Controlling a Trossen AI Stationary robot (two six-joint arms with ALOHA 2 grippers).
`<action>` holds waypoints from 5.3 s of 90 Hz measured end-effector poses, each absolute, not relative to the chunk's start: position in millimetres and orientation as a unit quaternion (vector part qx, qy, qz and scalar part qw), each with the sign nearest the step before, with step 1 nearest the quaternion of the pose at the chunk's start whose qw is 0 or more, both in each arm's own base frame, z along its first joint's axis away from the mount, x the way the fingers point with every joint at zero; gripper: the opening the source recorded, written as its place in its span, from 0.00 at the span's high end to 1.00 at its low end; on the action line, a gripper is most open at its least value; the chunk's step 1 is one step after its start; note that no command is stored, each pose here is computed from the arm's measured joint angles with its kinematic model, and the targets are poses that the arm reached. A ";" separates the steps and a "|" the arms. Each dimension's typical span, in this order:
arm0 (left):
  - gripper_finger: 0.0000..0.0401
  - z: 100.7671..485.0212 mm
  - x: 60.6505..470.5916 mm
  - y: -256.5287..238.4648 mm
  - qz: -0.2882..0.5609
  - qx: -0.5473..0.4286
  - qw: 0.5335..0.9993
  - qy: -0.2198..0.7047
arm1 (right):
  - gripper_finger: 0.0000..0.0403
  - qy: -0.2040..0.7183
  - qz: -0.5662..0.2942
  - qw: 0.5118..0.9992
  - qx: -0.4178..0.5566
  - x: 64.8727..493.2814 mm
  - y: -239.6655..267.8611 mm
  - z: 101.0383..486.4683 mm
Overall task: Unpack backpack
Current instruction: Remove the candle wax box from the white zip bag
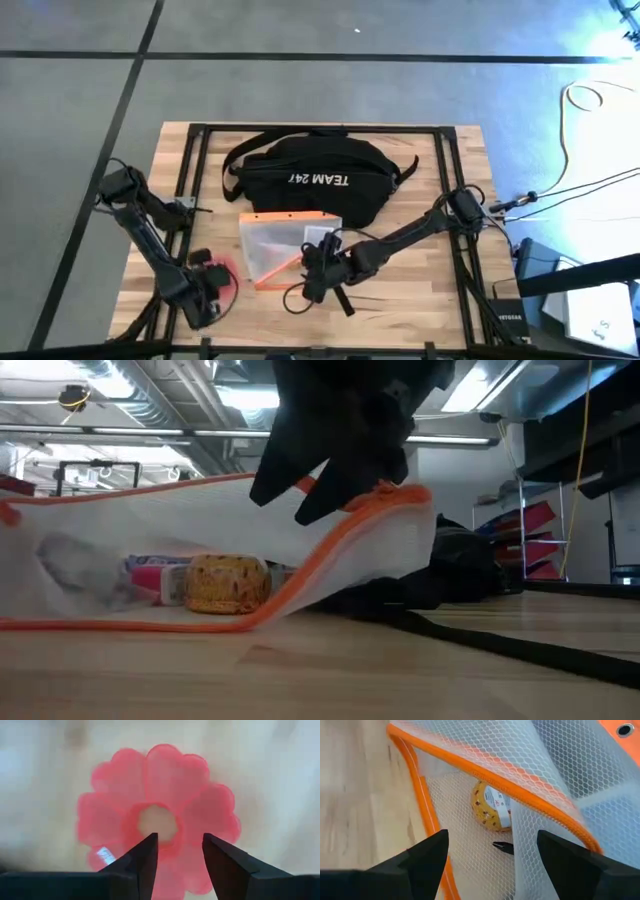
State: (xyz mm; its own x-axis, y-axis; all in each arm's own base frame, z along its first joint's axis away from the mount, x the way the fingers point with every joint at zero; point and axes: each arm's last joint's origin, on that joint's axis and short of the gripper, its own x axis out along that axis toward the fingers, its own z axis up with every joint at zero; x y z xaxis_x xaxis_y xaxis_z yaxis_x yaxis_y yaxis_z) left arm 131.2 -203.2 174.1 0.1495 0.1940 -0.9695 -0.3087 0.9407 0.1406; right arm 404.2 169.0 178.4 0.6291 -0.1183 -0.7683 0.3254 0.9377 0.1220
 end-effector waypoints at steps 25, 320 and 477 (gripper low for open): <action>0.65 182.8 128.0 -187.1 0.215 0.008 0.762 0.610 | 0.29 0.377 -0.112 0.909 0.136 408.1 176.0 183.3; 0.65 136.5 232.5 -163.7 0.053 0.033 0.938 0.340 | 0.25 0.361 -0.199 0.911 -0.018 441.3 152.5 164.9; 0.30 155.0 254.9 -107.3 0.112 -0.038 0.927 0.355 | 0.25 0.410 0.020 0.912 0.021 432.1 201.1 178.5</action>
State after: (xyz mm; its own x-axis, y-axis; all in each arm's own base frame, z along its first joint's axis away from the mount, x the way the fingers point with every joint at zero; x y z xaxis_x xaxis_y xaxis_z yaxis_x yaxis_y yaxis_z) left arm 254.9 -107.3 155.0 0.7230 0.1813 -0.6666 -0.2356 0.9718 0.0087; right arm 432.1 201.1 178.5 0.6637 0.0533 -0.7461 -0.0197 0.9984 0.0538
